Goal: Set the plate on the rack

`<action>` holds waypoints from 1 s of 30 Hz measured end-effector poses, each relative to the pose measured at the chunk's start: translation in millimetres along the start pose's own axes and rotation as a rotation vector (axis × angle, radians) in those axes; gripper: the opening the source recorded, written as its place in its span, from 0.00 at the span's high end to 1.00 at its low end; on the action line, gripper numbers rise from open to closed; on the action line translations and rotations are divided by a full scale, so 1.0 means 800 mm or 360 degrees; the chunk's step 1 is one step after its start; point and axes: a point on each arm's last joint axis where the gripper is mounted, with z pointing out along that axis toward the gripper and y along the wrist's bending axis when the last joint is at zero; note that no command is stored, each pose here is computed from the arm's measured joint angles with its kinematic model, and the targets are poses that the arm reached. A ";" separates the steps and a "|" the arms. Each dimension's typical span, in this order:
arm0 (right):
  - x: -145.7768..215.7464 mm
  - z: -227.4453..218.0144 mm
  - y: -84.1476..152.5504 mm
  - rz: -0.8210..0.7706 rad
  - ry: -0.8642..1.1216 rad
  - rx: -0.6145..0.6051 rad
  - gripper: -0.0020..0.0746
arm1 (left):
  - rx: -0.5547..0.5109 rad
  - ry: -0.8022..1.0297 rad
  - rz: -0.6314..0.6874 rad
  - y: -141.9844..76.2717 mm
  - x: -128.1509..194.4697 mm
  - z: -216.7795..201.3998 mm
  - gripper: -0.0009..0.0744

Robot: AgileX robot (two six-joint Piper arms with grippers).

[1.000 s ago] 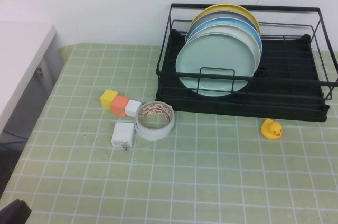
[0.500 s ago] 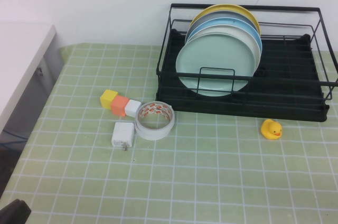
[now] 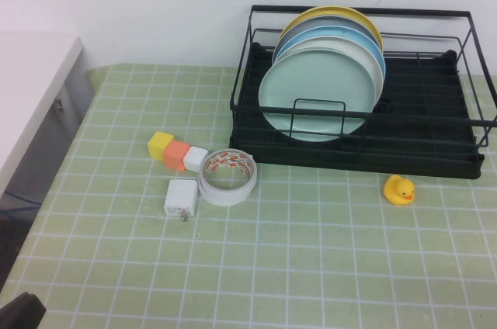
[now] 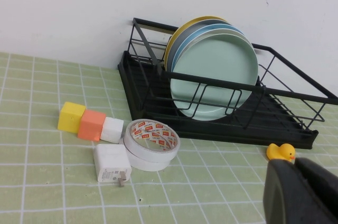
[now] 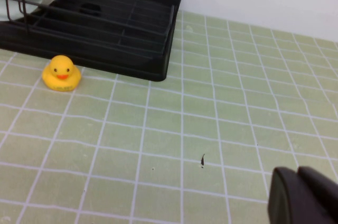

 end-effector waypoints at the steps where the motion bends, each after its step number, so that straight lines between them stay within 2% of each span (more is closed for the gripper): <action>1: 0.000 0.000 0.000 -0.0003 0.0000 0.0000 0.96 | 0.0000 0.0000 0.0000 0.000 0.000 0.000 0.99; 30: 0.000 0.000 0.001 0.0014 0.0004 -0.0008 0.96 | 0.0000 0.0000 0.0000 0.000 0.000 0.000 0.99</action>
